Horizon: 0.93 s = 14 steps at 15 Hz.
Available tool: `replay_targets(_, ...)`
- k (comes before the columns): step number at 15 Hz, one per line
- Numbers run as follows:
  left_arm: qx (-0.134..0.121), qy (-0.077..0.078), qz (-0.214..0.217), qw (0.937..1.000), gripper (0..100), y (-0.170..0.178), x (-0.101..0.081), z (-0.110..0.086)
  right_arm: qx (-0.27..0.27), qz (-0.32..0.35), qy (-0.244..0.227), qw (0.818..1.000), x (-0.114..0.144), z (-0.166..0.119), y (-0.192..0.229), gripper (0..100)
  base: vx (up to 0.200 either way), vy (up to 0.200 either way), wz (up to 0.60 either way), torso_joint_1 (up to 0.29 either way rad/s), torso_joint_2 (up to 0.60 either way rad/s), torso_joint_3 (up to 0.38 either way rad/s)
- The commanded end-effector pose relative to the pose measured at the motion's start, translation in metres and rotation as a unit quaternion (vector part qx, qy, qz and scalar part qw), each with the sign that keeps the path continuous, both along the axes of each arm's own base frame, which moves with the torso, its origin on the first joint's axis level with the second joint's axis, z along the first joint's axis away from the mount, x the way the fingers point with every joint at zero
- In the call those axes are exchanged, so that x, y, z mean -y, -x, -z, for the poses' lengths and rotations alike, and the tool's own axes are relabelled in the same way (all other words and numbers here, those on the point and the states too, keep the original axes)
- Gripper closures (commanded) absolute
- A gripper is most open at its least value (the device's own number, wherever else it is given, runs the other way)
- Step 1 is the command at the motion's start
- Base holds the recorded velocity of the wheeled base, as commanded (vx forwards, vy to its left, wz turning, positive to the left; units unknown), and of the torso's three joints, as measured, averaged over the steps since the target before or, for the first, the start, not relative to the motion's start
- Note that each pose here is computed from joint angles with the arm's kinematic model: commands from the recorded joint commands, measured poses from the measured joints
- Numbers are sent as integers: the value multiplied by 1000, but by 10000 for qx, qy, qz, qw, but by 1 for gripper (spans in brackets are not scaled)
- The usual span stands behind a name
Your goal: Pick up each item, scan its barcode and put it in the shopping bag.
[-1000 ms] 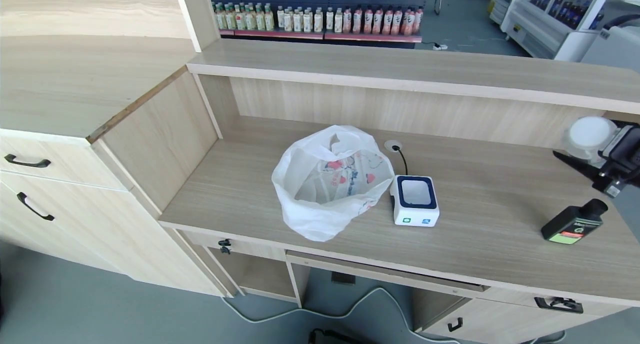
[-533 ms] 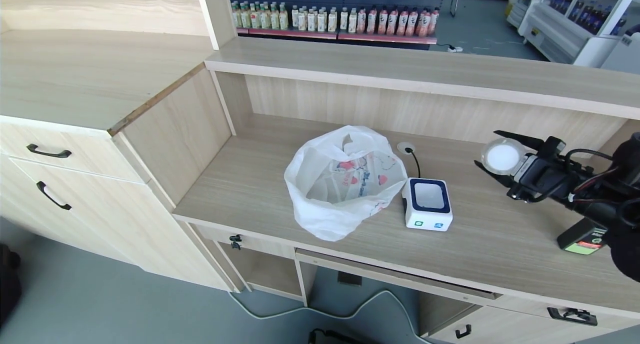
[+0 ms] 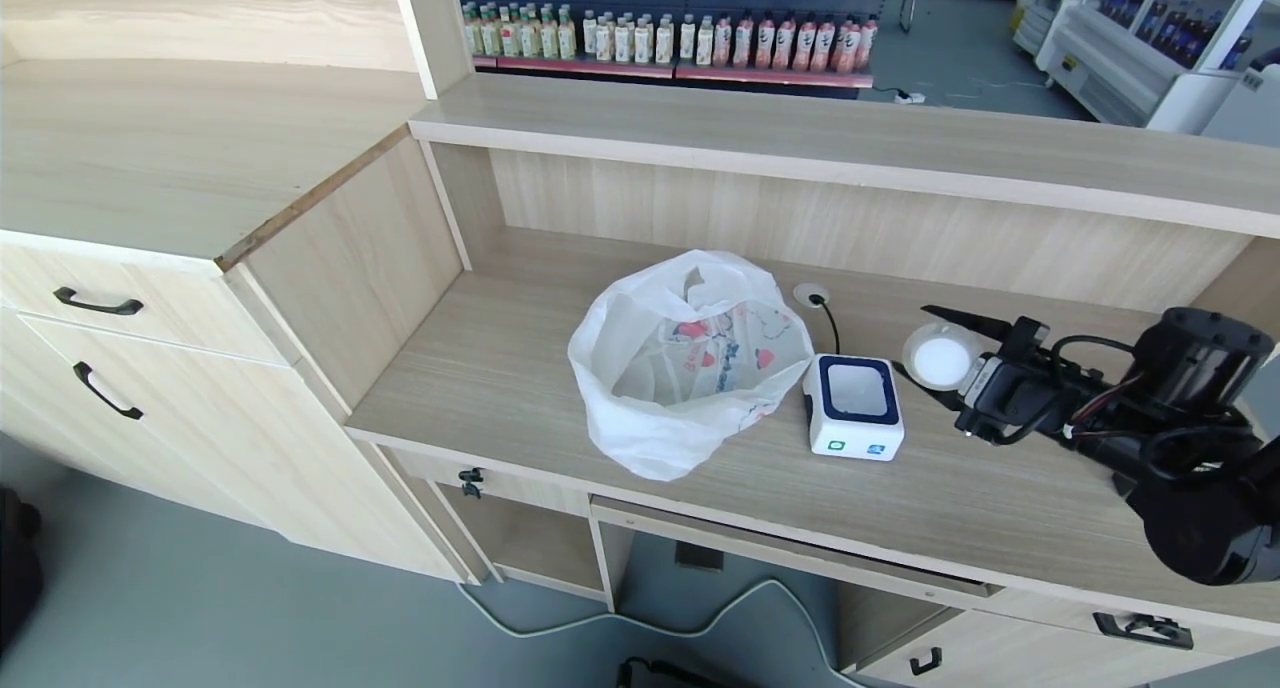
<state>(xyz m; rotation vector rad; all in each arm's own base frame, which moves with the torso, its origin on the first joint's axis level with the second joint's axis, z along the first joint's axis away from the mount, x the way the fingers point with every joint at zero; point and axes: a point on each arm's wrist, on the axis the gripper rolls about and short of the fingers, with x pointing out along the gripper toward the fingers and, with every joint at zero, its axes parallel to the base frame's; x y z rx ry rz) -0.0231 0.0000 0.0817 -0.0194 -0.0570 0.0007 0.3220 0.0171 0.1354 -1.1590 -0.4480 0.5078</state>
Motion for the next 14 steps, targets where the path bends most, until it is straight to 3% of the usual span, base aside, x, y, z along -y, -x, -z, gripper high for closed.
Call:
replay_targets(1,6,3,-1,10000,0,0,0,0,-110,-96,0,9999,-6,9,-3,100,0,0,0,0,0,0)
replay_targets(14,6,3,-1,10000,0,0,0,0,70,-408,-132,9991,-28,27,-23,100,0,0,0,0,0,0)
